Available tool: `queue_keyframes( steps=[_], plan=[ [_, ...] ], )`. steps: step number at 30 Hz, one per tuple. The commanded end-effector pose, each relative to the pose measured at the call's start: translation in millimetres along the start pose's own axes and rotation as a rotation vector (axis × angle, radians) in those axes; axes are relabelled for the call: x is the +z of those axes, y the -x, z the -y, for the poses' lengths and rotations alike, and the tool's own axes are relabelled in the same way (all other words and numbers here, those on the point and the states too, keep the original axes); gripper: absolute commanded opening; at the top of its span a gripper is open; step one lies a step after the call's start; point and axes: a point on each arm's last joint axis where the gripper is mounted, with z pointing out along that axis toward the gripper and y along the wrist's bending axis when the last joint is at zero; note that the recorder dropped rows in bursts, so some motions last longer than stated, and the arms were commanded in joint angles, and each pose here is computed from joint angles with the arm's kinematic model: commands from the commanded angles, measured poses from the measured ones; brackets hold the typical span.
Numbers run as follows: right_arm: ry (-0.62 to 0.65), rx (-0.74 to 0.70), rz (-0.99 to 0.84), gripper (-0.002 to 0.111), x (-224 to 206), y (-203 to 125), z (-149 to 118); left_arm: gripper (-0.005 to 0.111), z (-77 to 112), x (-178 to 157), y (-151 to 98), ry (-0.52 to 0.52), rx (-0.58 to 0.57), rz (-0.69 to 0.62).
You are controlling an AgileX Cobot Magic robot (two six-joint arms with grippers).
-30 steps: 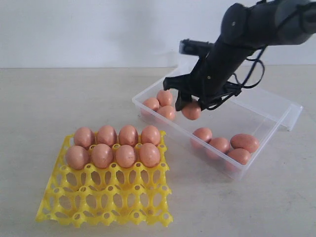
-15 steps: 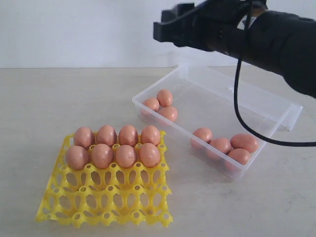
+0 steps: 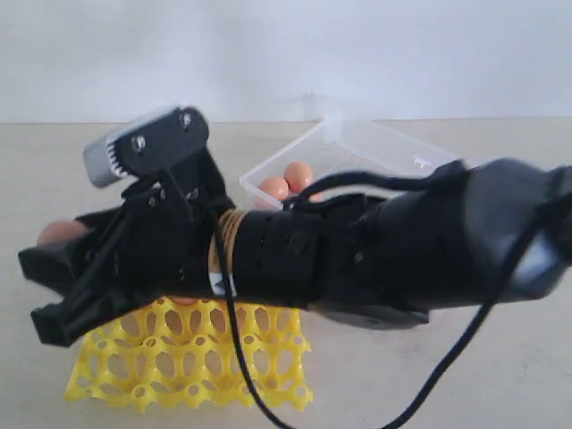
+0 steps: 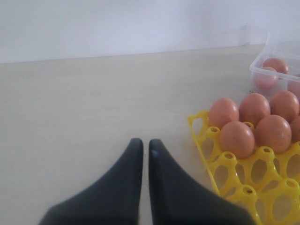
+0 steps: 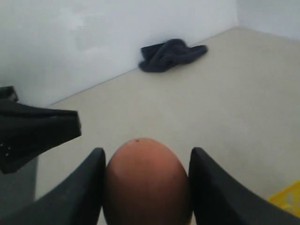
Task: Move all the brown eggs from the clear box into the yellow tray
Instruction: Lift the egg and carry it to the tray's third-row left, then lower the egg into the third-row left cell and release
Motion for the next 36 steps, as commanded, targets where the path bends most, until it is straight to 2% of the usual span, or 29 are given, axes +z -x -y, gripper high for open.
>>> queue_keyframes(
  steps=[1,4,10,12,20,27,33,36],
  plan=[
    [0.051,0.160,0.046,0.000,16,-26,9,0.004,0.2,0,-1,-0.003,0.004,0.003],
    [0.016,0.195,0.027,0.000,21,-40,16,0.004,0.2,0,-1,-0.003,0.004,0.003],
    [-0.034,0.102,0.002,0.000,26,-56,25,0.004,0.2,0,-1,-0.003,0.004,0.003],
    [-0.079,0.138,0.002,0.000,27,-61,31,0.004,0.2,0,-1,-0.003,0.004,0.003],
    [-0.180,0.159,-0.072,0.000,35,-56,40,0.004,0.2,0,-1,-0.003,0.004,0.003],
    [-0.342,0.164,-0.284,0.000,47,-44,53,0.004,0.2,0,-1,-0.003,0.004,0.003],
    [-0.313,0.151,-0.250,0.000,51,-40,48,0.004,0.2,0,-1,-0.003,0.004,0.003],
    [-0.266,0.072,-0.271,0.000,53,-42,41,0.004,0.2,0,-1,-0.003,0.004,0.003]
  ],
)
